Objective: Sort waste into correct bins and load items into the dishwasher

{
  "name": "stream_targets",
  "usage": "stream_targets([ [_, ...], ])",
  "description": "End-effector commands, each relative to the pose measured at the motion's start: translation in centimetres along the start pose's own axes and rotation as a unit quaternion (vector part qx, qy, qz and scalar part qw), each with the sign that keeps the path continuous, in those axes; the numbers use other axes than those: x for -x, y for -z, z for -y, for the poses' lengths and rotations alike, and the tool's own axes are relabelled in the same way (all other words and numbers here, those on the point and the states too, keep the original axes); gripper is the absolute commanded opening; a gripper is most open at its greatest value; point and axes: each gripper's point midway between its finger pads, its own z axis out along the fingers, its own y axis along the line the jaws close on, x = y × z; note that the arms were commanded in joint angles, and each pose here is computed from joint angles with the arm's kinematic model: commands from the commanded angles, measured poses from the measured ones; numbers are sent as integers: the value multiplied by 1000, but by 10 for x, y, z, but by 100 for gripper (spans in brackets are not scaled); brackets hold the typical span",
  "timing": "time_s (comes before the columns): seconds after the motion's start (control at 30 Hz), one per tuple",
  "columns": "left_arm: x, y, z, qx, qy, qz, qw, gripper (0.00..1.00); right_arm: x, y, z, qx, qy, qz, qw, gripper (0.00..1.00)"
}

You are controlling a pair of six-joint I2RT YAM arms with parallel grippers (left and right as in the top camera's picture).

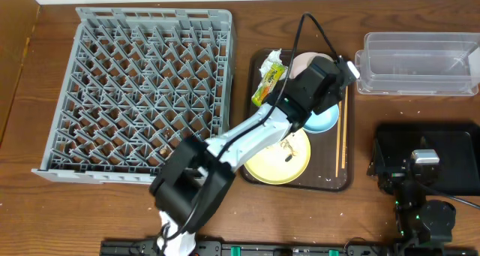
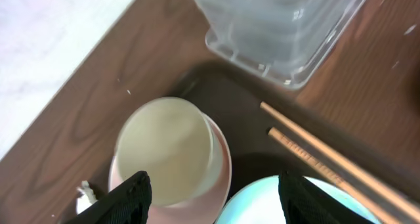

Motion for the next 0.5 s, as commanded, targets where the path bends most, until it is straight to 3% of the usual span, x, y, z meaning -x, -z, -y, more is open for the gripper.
stream_targets([
  [0.0,-10,-18,0,9,-44,-7,999,63,-1,0,1,-3,5,0,1000,99],
  [0.47,-21,-39,12,-12,8,-3,1000,59,-1,0,1,-3,5,0,1000,99],
])
